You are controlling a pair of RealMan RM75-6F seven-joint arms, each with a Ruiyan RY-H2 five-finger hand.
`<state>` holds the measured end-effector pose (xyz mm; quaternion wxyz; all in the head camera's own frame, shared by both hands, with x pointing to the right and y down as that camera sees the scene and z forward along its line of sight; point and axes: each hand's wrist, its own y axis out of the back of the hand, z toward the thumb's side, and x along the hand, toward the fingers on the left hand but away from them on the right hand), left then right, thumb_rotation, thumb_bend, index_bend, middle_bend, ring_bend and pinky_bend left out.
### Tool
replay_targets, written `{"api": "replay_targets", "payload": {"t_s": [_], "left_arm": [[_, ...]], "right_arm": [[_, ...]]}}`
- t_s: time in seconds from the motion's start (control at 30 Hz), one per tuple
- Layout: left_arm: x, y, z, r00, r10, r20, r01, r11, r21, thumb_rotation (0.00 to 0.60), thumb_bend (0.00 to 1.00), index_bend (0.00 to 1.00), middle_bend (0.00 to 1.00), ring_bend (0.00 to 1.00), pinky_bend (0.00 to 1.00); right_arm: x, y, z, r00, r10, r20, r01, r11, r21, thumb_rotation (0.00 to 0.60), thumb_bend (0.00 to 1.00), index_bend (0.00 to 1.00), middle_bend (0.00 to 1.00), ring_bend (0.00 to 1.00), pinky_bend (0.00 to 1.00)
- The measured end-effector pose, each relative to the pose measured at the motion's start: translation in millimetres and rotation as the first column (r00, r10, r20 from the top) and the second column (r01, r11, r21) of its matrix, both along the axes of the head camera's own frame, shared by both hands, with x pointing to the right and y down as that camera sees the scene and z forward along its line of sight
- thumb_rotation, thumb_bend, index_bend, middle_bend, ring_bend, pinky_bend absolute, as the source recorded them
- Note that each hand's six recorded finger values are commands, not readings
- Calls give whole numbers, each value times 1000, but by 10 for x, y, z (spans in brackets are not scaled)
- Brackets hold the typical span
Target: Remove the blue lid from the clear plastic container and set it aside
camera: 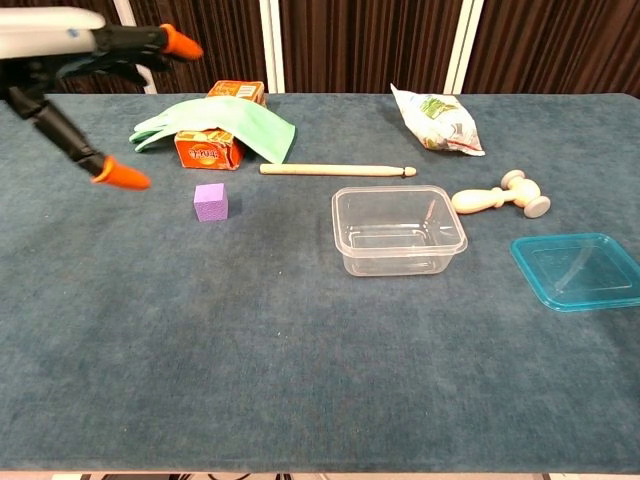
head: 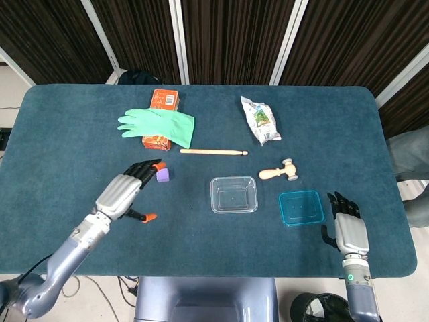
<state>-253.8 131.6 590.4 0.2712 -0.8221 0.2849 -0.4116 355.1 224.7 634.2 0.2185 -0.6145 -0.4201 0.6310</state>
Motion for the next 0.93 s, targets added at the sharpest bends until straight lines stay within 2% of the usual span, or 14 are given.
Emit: {"api": "replay_targets", "payload": {"t_s": [0.1, 0.27, 0.43, 0.67, 0.77, 0.93], "left_arm": [[-208, 132, -15, 999, -18, 32, 18, 1000, 19, 600, 0, 0, 0, 0, 82], [-589, 372, -58, 994, -51, 98, 44, 996, 76, 600, 3, 0, 0, 0, 72], [-975, 646, -79, 982, -80, 171, 58, 990, 128, 600, 5, 0, 0, 0, 40], [-1441, 991, -104, 956, -80, 282, 20, 977, 211, 600, 4, 0, 0, 0, 25], [-1555, 1069, -141, 948, -78, 310, -1, 969, 247, 600, 4, 0, 0, 0, 24], [-1612, 1078, -118, 943, -99, 319, 15, 966, 257, 600, 4, 0, 0, 0, 22]], "right_arm": [[-29, -2, -62, 999, -37, 10, 37, 999, 28, 600, 270, 0, 0, 0, 0], [-59, -4, -187, 993, -116, 14, 114, 989, 89, 600, 266, 0, 0, 0, 0], [-33, 38, -355, 977, -212, -5, 210, 966, 152, 600, 266, 0, 0, 0, 0], [113, 150, -587, 948, -315, -56, 320, 928, 194, 600, 264, 0, 0, 0, 0], [197, 176, -632, 945, -320, -67, 327, 923, 205, 600, 264, 0, 0, 0, 0], [210, 198, -581, 946, -319, -63, 325, 924, 199, 600, 264, 0, 0, 0, 0]]}}
